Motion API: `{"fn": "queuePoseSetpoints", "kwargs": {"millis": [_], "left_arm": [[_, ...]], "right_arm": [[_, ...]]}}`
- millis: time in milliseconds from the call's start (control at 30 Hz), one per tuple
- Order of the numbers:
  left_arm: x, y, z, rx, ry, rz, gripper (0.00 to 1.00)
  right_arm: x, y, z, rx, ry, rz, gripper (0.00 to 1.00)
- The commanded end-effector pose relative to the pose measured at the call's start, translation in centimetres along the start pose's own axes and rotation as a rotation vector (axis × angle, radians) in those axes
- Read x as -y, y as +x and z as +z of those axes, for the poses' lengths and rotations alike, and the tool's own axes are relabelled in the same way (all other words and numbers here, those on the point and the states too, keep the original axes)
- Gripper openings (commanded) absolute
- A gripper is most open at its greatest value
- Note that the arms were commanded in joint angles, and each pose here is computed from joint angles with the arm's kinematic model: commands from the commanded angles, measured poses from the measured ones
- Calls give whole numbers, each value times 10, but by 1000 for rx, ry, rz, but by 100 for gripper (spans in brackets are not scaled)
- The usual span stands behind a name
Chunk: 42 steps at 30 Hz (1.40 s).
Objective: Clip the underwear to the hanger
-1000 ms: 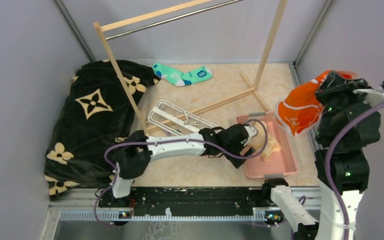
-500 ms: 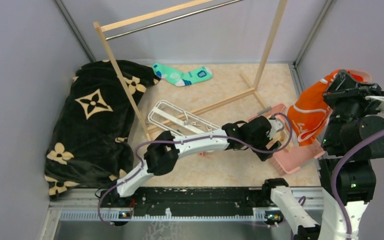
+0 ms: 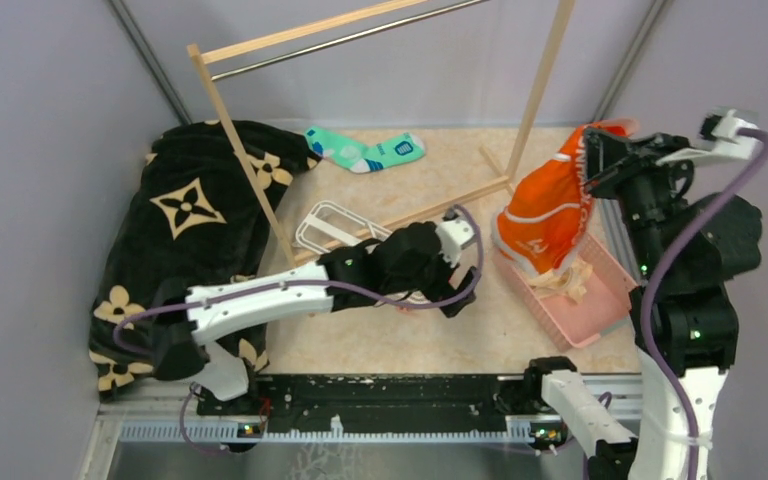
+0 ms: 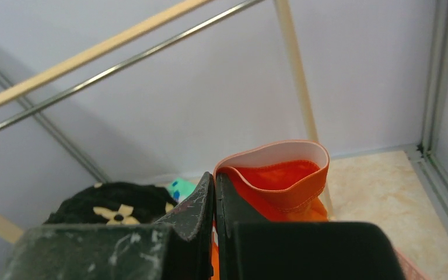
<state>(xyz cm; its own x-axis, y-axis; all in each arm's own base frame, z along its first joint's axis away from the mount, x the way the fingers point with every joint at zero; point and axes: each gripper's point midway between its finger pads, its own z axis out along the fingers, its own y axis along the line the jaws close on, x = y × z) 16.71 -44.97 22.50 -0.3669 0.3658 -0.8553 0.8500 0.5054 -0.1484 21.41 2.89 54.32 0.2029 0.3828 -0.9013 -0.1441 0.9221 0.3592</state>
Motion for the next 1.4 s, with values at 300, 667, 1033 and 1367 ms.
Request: {"fn": "queuePoseSetpoints", "kwargs": {"millis": [300,667,1033,1367], "left_arm": [[-64,180,-64,-342,-290,-252,99],[-126,203,-6,-424,-413,-270,99],[-184,149,55,-317,-447,-197,99],[-239,96,90,-218,-500,-118,99]], "right_arm": [[-4,113,28,-335,-123,24,0],[-5,121,21,-349,-135,13,0],[-18,106,12,-279,-210,15,0],[-21,107,9,-277,-230,11,0]]}}
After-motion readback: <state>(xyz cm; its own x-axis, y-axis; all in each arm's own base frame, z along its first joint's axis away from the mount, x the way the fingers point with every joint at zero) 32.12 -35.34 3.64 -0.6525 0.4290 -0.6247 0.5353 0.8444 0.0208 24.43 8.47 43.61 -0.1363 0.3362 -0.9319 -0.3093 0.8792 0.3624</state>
